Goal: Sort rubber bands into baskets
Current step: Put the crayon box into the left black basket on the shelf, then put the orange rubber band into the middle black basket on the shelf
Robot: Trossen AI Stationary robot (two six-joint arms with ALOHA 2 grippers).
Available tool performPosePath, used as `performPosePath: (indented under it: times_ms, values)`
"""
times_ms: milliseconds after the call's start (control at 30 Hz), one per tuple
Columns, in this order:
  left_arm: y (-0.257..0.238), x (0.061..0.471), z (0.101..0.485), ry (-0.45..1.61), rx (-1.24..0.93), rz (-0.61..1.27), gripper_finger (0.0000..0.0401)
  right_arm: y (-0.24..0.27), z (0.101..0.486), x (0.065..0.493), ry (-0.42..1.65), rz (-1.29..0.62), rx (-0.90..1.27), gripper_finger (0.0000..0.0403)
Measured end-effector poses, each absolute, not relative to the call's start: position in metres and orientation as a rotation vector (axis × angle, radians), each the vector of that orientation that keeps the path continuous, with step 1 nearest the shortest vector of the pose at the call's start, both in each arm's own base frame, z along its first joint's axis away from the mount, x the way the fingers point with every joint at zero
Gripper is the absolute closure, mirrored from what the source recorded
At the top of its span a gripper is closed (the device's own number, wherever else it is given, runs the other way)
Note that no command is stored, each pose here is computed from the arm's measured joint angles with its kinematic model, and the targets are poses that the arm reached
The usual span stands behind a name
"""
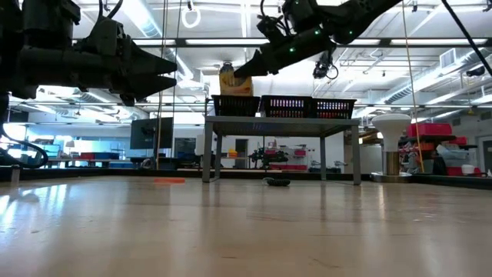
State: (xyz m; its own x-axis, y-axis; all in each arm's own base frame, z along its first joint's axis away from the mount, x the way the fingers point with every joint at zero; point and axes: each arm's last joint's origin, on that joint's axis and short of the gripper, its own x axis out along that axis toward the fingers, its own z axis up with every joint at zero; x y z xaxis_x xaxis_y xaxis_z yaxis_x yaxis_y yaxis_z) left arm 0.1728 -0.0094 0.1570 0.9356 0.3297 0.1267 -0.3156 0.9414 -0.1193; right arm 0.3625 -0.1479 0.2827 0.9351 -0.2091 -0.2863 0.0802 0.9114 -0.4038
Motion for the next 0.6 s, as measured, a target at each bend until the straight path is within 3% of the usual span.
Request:
performPosePath:
  times_ms: [333,600]
  values:
    - [-0.009,0.173,0.156,-0.131,-0.093,0.331,0.0136,-0.145,0.289,0.366,0.302,-0.257,-0.447,0.0189]
    - [-0.009,0.174,0.144,-0.013,-0.064,0.359,0.0149,-0.114,0.309,0.36,0.333,-0.353,-0.476,0.0203]
